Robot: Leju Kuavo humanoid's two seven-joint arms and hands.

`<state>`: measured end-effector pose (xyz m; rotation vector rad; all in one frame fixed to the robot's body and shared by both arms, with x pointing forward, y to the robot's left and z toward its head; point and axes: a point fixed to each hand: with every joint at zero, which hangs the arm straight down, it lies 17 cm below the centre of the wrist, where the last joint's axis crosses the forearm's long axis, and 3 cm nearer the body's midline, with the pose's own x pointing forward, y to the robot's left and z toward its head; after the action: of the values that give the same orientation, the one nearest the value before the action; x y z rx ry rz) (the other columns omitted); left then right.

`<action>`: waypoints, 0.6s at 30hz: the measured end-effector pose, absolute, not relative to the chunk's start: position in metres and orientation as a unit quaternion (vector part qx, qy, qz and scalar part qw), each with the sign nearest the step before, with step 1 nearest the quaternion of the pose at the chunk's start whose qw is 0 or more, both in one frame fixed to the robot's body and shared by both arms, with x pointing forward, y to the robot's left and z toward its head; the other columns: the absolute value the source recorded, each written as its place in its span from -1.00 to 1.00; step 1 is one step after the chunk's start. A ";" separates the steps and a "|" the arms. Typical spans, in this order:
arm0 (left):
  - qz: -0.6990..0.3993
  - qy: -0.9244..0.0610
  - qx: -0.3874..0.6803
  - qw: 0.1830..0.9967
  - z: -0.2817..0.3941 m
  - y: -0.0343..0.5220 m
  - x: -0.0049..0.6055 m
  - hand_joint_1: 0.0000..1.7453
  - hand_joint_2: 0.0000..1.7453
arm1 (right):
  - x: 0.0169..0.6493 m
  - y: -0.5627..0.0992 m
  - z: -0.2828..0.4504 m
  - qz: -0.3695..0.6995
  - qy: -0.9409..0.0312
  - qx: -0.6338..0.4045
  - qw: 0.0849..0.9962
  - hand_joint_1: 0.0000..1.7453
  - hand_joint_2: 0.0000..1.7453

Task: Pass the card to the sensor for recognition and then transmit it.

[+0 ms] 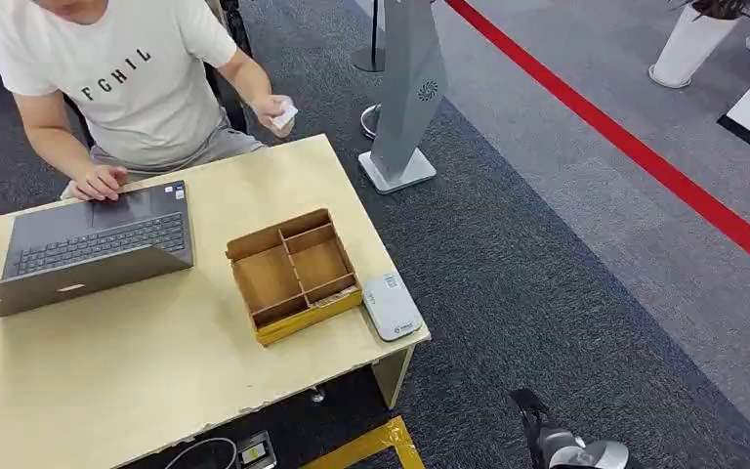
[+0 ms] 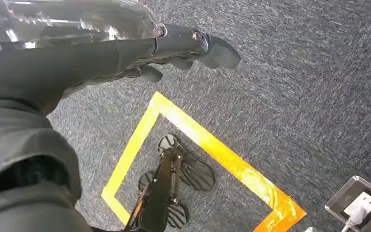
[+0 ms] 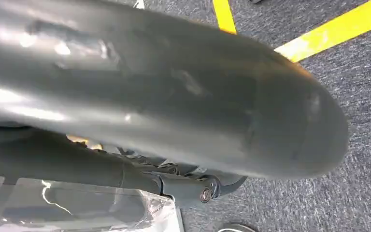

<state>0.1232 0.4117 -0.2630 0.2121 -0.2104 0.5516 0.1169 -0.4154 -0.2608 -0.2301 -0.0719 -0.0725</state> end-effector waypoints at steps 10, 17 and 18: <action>0.274 -0.100 0.102 0.951 -0.263 0.411 0.122 -1.00 -1.00 | 0.117 -0.415 -0.261 -0.036 -0.036 -0.115 0.992 -1.00 -1.00; 0.283 -0.097 0.111 0.948 -0.263 0.414 0.120 -1.00 -1.00 | 0.136 -0.437 -0.255 -0.068 -0.090 -0.147 0.983 -1.00 -1.00; 0.285 -0.096 0.112 0.947 -0.263 0.414 0.120 -1.00 -1.00 | 0.141 -0.442 -0.253 -0.071 -0.105 -0.153 0.980 -1.00 -1.00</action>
<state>0.1200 0.4143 -0.2633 0.2271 -0.1965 0.5802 0.1412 -0.4417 -0.2529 -0.3071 -0.2114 -0.1431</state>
